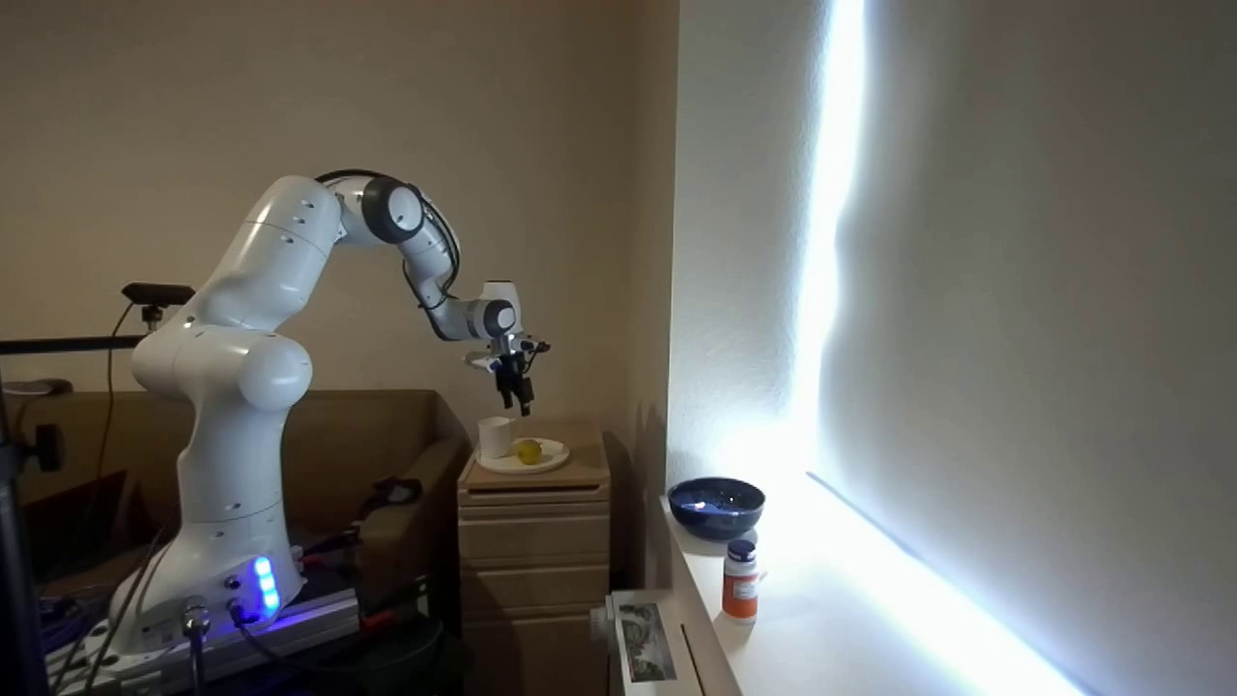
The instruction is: Put the mug on the nightstand and put the lemon in the bowl on the plate
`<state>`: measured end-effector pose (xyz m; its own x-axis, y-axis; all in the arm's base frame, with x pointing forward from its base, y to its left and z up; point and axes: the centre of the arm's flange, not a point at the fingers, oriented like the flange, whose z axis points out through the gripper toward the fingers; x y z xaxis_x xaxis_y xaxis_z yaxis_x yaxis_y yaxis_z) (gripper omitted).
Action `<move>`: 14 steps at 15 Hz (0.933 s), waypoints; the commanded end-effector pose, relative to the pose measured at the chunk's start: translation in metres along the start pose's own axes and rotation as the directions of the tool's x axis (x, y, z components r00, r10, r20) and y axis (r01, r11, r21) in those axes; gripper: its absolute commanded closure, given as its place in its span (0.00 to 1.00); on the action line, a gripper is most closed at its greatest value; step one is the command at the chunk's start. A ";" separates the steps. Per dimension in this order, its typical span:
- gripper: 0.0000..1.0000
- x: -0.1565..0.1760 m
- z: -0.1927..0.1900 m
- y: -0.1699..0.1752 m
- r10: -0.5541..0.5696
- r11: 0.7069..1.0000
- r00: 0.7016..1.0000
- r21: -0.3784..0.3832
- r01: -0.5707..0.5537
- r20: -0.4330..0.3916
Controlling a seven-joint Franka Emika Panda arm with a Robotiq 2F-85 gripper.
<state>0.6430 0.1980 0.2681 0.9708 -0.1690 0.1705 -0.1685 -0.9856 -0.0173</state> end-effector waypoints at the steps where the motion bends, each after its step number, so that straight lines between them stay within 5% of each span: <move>1: 0.00 0.016 0.028 -0.026 -0.002 1.000 1.000 -0.025 0.002 0.012; 6: 0.00 0.005 0.029 -0.026 -0.014 1.000 1.000 -0.012 0.014 0.012; 14: 0.00 0.044 0.094 -0.024 0.123 0.992 0.992 -0.004 -0.123 0.010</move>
<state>0.6772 0.2135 0.1979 0.9619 -0.2322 0.1443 -0.2354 -0.9719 0.0051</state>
